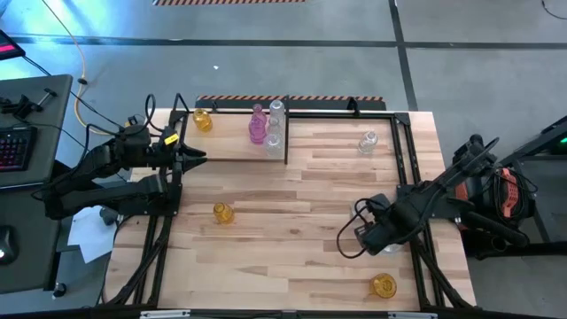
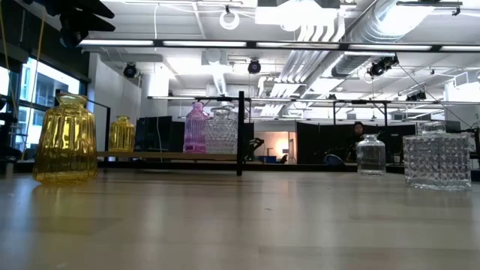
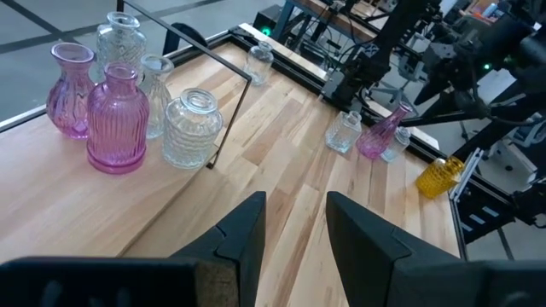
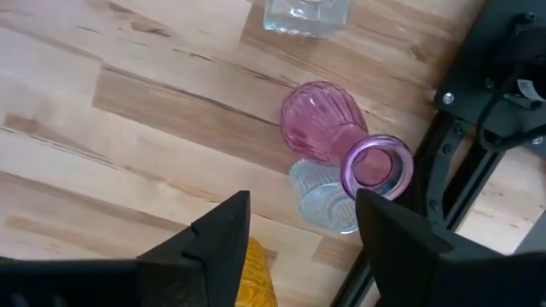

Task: Sort vases onto shelf
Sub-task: Put the pink vase on the shelf aligned with the other pink vases

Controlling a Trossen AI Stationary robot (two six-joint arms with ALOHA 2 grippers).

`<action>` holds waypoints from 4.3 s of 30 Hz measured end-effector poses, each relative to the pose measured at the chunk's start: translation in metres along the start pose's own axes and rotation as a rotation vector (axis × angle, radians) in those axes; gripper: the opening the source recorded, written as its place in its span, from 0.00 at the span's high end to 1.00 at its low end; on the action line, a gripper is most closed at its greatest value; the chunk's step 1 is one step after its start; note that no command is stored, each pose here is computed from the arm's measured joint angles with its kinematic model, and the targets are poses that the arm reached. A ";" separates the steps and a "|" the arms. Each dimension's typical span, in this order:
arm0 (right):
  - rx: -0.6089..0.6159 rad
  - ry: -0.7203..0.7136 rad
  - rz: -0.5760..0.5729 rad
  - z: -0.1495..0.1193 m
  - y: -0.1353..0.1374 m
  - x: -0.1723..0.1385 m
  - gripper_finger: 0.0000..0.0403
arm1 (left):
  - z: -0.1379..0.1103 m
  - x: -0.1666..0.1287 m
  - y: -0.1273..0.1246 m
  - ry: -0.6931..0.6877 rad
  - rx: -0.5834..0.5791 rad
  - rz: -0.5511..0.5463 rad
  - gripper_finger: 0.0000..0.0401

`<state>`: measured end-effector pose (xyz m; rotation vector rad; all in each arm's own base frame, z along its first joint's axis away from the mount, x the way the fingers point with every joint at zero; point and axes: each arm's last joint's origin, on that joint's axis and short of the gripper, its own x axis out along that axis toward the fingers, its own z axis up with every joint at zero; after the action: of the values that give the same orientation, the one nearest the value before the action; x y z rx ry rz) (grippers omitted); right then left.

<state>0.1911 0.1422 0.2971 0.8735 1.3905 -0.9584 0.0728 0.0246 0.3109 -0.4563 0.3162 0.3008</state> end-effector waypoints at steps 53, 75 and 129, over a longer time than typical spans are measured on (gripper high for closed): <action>-0.169 -0.055 0.323 0.033 0.050 0.025 0.98 | 0.000 0.001 -0.002 0.032 -0.052 -0.060 0.71; -0.740 -0.457 0.491 0.242 0.186 -0.029 1.00 | -0.001 0.032 0.002 0.215 -0.027 -0.050 0.71; -0.765 -0.800 0.514 0.313 0.188 -0.046 1.00 | -0.001 0.144 0.025 0.351 0.118 0.252 0.71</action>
<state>0.4868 -0.0729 0.3365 0.1782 0.6684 -0.2506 0.1944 0.0758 0.2485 -0.3510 0.7338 0.4454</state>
